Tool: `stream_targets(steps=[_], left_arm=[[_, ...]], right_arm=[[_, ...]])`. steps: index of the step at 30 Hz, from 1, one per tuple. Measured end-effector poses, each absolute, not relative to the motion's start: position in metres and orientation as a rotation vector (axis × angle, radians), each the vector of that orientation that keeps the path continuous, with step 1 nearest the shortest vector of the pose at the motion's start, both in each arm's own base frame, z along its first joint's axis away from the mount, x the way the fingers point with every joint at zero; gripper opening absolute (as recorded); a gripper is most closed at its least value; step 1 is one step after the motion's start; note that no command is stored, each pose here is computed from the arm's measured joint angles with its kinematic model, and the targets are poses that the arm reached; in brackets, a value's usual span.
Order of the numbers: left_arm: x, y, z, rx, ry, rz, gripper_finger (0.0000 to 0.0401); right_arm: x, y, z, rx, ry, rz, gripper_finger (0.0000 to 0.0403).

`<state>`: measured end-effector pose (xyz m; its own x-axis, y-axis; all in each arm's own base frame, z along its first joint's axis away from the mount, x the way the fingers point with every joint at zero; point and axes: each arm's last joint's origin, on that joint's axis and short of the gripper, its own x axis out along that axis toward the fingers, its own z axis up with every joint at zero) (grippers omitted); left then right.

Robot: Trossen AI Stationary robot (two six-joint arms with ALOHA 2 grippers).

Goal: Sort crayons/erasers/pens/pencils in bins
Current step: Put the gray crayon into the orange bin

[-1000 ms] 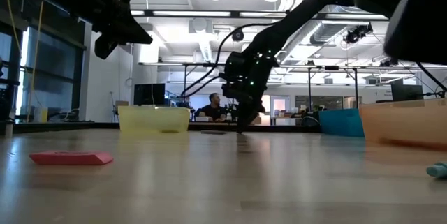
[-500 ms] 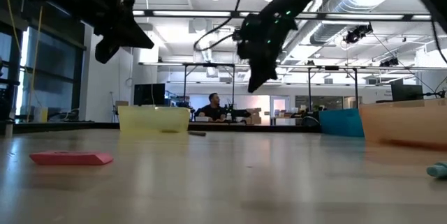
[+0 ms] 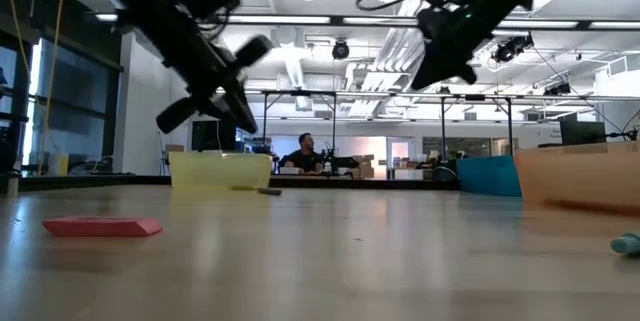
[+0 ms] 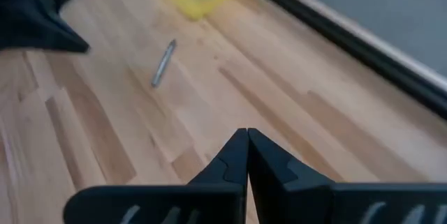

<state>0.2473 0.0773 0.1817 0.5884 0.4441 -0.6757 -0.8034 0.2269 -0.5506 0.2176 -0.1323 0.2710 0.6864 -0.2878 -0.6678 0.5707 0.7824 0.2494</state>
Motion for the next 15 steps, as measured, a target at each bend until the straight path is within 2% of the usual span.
stream_targets(steps=[4, 8, 15], left_arm=[[0.272, 0.089, 0.178, -1.162, 0.455, 1.049, 0.0025], [0.291, 0.102, 0.172, -1.282, 0.481, 1.205, 0.0066], [0.318, 0.125, 0.164, -1.375, 0.513, 1.31, 0.0141]], right_arm=[[0.198, -0.121, 0.287, 0.417, 0.583, -0.506, 0.0], [0.186, -0.114, 0.299, 0.367, 0.536, -0.481, 0.0], [0.177, -0.107, 0.311, 0.303, 0.489, -0.446, 0.0]])
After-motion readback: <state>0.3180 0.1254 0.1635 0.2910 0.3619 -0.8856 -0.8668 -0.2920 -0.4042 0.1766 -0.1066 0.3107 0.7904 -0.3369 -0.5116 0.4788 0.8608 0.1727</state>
